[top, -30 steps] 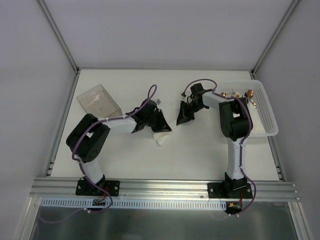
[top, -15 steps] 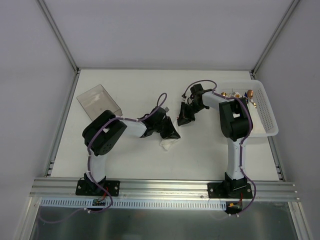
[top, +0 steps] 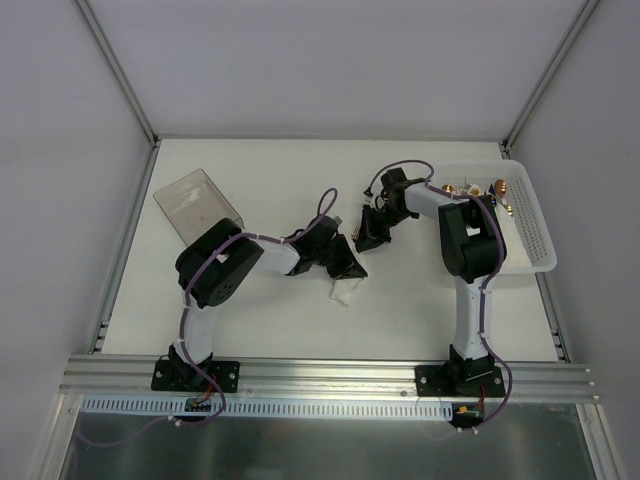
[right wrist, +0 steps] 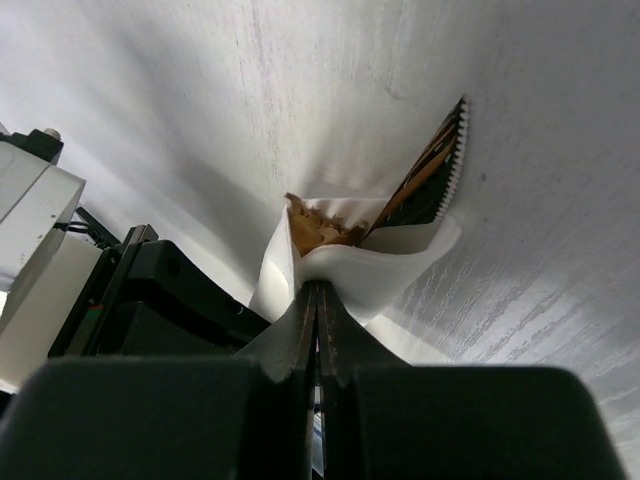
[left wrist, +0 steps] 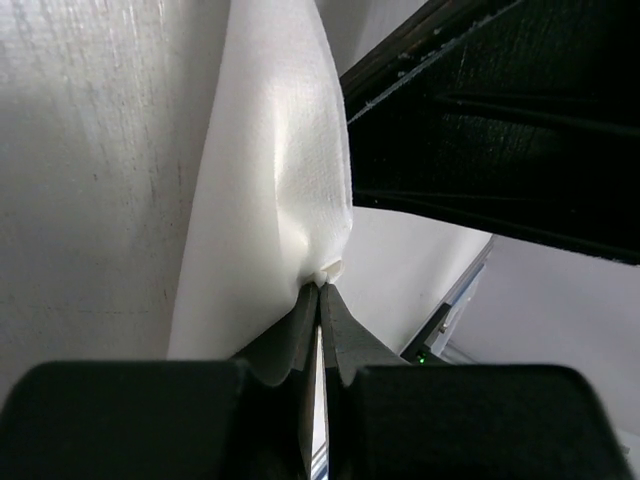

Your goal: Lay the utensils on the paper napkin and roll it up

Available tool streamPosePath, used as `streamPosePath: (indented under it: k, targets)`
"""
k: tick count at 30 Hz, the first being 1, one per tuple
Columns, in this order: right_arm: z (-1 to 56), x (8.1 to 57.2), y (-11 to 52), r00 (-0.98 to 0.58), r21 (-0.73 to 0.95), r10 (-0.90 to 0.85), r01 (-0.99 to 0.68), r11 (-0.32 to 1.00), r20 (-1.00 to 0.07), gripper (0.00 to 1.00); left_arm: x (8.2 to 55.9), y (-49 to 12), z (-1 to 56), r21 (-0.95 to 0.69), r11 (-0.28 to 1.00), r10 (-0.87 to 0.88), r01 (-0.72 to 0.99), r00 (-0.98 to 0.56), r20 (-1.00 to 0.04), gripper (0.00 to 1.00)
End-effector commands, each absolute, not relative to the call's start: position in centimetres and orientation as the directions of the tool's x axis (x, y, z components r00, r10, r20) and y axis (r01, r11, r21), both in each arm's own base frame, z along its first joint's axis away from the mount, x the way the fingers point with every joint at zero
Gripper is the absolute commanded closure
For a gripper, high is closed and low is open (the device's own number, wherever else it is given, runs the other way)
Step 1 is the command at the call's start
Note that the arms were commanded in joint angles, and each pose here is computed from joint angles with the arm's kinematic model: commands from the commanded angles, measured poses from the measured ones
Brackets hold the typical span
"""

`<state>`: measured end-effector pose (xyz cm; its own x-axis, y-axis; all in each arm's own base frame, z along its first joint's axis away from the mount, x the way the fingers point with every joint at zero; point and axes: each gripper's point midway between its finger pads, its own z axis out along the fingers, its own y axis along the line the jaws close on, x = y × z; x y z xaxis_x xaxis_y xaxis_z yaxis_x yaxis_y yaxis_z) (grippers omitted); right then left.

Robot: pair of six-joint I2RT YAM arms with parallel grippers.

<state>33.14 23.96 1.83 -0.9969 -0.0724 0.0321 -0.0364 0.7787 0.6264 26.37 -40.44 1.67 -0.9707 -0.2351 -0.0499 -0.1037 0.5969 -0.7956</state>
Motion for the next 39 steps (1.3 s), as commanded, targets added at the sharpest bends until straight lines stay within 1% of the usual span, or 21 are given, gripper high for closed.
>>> streamPosePath:
  k: [1,3,6,7,10,13,19,22,28,34,39]
  targets:
    - [2.6,34.4,22.9,-0.993,0.573,-0.099,-0.118,0.811,-0.063,0.98,23.4,-38.0,-3.7,-0.639,0.742,-0.233,-0.203,-0.972,0.038,1.00]
    - [4.7,35.4,23.1,-0.984,0.591,-0.126,-0.178,0.786,-0.128,0.94,23.3,-37.8,-4.2,-0.622,0.756,-0.230,-0.204,-0.972,0.040,1.00]
    - [6.8,35.8,22.9,-0.975,0.604,-0.149,-0.220,0.766,-0.167,0.94,22.8,-37.5,-5.1,-0.597,0.774,-0.222,-0.214,-0.973,0.061,1.00]
    - [8.0,36.1,22.9,-0.968,0.602,-0.154,-0.244,0.761,-0.198,0.94,22.8,-37.5,-5.0,-0.598,0.773,-0.217,-0.212,-0.974,0.065,1.00]
    - [9.7,36.2,23.1,-0.954,0.604,-0.170,-0.289,0.743,-0.247,0.95,22.6,-37.4,-5.4,-0.587,0.781,-0.212,-0.213,-0.975,0.073,1.00]
    - [10.5,36.1,23.2,-0.951,0.617,-0.171,-0.299,0.728,-0.259,0.98,22.6,-37.2,-5.7,-0.574,0.791,-0.208,-0.209,-0.976,0.069,1.00]
    - [10.7,34.5,23.8,-0.957,0.659,-0.180,-0.288,0.695,-0.228,1.00,22.6,-37.1,-6.1,-0.554,0.809,-0.190,-0.196,-0.979,0.069,1.00]
    - [9.8,33.6,23.9,-0.962,0.666,-0.192,-0.273,0.695,-0.194,1.00,22.7,-37.3,-6.0,-0.556,0.811,-0.180,-0.183,-0.982,0.061,1.00]
    - [6.6,32.7,23.3,-0.973,0.639,-0.198,-0.229,0.734,-0.121,1.00,22.8,-37.3,-5.9,-0.554,0.814,-0.176,-0.174,-0.983,0.051,1.00]
    - [4.9,32.2,23.2,-0.973,0.625,-0.211,-0.222,0.749,-0.092,1.00,23.0,-37.3,-5.8,-0.555,0.816,-0.169,-0.163,-0.985,0.041,1.00]
    - [2.5,31.1,22.5,-0.975,0.584,-0.220,-0.199,0.787,-0.036,1.00,23.1,-37.4,-5.5,-0.557,0.818,-0.156,-0.143,-0.987,0.025,1.00]
